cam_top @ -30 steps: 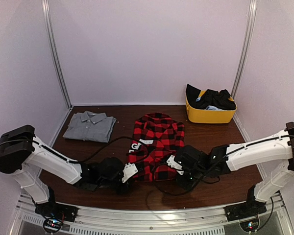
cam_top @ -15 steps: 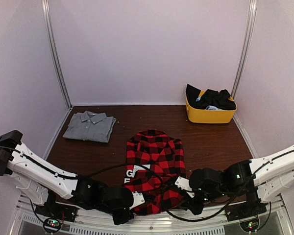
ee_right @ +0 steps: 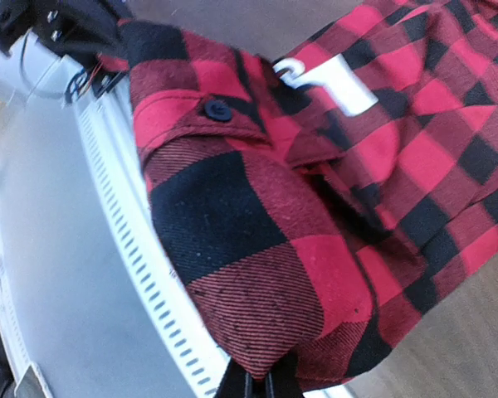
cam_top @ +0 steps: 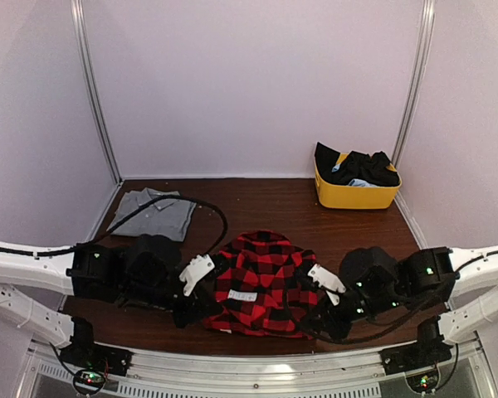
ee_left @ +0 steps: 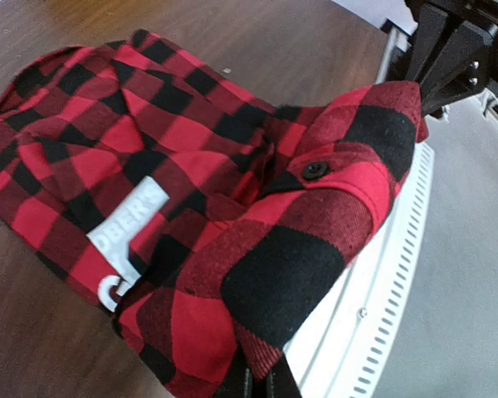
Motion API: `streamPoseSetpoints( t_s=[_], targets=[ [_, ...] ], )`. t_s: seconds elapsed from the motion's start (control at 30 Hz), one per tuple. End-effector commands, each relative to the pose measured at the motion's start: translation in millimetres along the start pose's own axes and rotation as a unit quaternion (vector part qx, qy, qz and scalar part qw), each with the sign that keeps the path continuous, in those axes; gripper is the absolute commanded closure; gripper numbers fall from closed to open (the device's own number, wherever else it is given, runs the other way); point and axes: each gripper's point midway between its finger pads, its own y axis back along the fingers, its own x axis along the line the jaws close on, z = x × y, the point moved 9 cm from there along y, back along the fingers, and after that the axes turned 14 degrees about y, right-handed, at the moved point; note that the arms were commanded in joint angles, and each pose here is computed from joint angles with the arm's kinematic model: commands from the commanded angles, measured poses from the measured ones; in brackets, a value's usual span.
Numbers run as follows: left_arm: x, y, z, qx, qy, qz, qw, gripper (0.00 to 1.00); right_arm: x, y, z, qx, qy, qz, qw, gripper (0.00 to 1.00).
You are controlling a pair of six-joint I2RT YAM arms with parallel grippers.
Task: Fold and stack the long sleeve shirts
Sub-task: Fold the 2/3-rectangle-folded shirt at the center of the board.
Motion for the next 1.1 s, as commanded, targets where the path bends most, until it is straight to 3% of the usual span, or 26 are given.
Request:
streamPoseSetpoints(
  t_s=[0.0, 0.2, 0.47, 0.73, 1.07],
  targets=[
    [25.3, 11.2, 43.1, -0.052, -0.01, 0.004, 0.999, 1.0, -44.5, 11.4, 32.3, -0.025, -0.028, -0.071, 0.997, 0.95],
    [82.2, 8.3, 94.3, -0.085, 0.024, 0.039, 0.995, 1.0, -107.2, 11.0, 58.5, -0.024, -0.057, -0.113, 0.992, 0.94],
    [150.8, -30.4, 153.2, -0.072, 0.057, 0.074, 0.993, 1.0, -184.7, -0.1, 68.2, 0.008, -0.083, -0.13, 0.988, 0.9],
    [189.8, -82.5, 180.8, -0.039, 0.047, 0.098, 0.993, 1.0, -245.4, -26.9, 43.4, 0.04, -0.13, -0.104, 0.985, 0.87],
    [220.0, -123.8, 188.3, -0.034, 0.073, 0.104, 0.991, 1.0, -277.8, -30.4, 35.6, 0.014, -0.158, -0.1, 0.982, 0.83]
  ],
)
